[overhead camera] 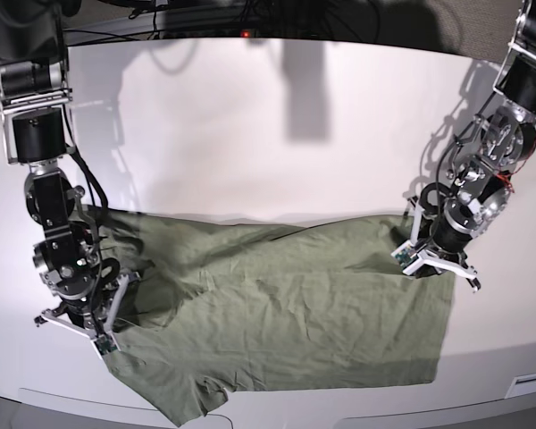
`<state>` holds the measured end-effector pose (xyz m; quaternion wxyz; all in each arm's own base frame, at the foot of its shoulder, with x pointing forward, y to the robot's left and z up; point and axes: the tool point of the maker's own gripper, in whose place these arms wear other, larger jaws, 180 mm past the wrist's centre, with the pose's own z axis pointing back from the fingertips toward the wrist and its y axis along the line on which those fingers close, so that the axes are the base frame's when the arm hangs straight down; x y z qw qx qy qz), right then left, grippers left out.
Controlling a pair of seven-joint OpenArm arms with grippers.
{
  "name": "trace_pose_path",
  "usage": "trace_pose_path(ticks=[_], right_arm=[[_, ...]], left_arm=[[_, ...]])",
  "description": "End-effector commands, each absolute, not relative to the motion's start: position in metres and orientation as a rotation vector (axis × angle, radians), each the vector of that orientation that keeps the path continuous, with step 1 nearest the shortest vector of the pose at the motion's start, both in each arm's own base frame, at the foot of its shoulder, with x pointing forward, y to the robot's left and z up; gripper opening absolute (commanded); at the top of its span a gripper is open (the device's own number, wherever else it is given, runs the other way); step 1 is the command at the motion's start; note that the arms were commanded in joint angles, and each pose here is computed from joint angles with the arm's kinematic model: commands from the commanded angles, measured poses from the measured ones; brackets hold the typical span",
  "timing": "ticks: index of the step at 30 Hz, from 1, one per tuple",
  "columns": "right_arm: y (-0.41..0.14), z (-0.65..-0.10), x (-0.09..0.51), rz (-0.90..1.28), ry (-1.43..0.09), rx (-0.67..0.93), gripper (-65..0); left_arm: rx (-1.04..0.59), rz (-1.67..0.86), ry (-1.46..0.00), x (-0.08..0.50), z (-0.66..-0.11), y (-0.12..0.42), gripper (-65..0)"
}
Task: Fold the T-shirt properly
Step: 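Lower the folded edge onto the shirt's middle with both grippers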
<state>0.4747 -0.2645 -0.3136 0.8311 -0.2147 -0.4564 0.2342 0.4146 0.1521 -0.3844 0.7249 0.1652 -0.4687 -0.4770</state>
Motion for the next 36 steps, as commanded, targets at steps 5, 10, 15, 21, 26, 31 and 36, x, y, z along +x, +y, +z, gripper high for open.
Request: trace_pose_path(ticks=[5,10,15,21,26,31,36], right_arm=[[-0.249,-0.281,0.495,0.531,-1.067,-0.435,-65.0],[-0.252,-0.298,0.494,0.526,-1.052,-0.414,-65.0],[-0.263,-0.323,0.490,0.514,-1.014,-0.400,-65.0],[-0.275,-0.340,0.491,0.475,-0.950,-0.393,-65.0],[-0.267,-0.344,0.493,0.472,-0.948,-0.374,-65.0],[-0.250,-0.346,0.496,0.473,-0.960,-0.345,-65.0],[-0.240,-0.348,0.498,0.474,-0.966,-0.325,-65.0]], left_arm=[[0.373,-1.020,-1.092,0.427,-0.365,0.154,-65.0],[0.354,-1.003,-1.094,0.427,-0.365,0.153,-65.0],[0.354,-1.003,-1.096,0.427,-0.365,0.153,-65.0],[0.332,-1.011,-1.116,0.428,-0.370,0.154,-65.0],[0.349,-1.000,-1.093,0.436,-0.376,0.168,-65.0],[0.356,-1.002,-1.139,0.449,-0.360,0.166,-65.0],[0.365,-1.005,-1.179,0.459,-0.346,0.164,-65.0]])
